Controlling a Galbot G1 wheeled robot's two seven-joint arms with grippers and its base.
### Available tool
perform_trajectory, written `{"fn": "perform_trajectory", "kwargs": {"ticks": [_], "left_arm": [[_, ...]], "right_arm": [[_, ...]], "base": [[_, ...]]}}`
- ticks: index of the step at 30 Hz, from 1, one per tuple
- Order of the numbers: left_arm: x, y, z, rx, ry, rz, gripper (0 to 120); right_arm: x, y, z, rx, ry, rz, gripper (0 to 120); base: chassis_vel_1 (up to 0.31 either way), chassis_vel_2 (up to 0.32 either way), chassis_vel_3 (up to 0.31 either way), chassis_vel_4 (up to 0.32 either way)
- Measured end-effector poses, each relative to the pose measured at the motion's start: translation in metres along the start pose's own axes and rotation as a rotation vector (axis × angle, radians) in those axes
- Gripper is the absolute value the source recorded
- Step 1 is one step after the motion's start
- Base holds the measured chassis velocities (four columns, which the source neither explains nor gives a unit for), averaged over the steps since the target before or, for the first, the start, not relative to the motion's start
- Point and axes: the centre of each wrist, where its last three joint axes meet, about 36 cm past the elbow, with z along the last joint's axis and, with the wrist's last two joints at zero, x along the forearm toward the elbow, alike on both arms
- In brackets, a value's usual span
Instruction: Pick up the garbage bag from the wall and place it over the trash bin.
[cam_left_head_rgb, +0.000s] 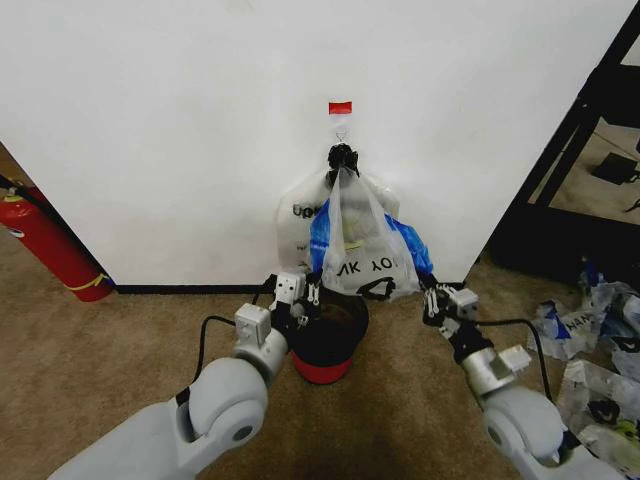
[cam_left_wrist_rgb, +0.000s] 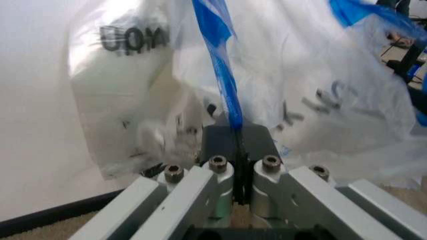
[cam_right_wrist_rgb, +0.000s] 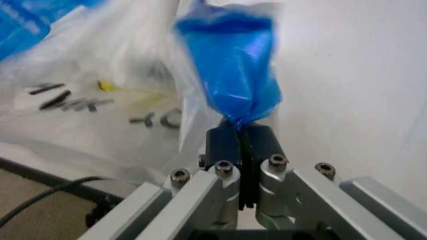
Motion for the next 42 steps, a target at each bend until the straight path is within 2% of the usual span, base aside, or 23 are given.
{"fn": "perform_trajectory", "kwargs": {"ticks": [6,12,21,28,33,37,42], "left_arm": [[0.008,-0.003,0.005,0.002,-0.002,-0.005,0],[0.014,-0.001,-0.005,0.007,-0.029,-0.007,0],[0.034,-0.006,0.023,0.021,0.032,-0.022,0],[0.038,-0.007,0.026,0.028,0.035,-0.029,0],[0.032,-0.003,0.012,0.019,-0.022,-0.032,0],[0.027,0.003,-0.014,0.019,-0.085,-0.028,0],[0.034,0.007,-0.037,0.016,-0.133,-0.018,0]], "right_arm": [[0.006,0.008,0.000,-0.003,-0.006,0.000,0],[0.003,0.008,-0.014,-0.011,-0.029,0.004,0],[0.025,0.018,0.011,0.003,0.030,-0.016,0],[0.026,0.017,0.009,0.007,0.029,-0.019,0],[0.014,0.016,-0.005,-0.006,-0.014,-0.005,0],[0.002,0.017,-0.036,-0.058,-0.072,0.013,0],[-0.004,0.024,-0.072,-0.151,-0.108,0.011,0]], "base": [[0.000,0.000,0.000,0.000],[0.000,0.000,0.000,0.000],[0.000,0.000,0.000,0.000],[0.000,0.000,0.000,0.000],[0.000,0.000,0.000,0.000],[0.000,0.000,0.000,0.000],[0.000,0.000,0.000,0.000]]}}
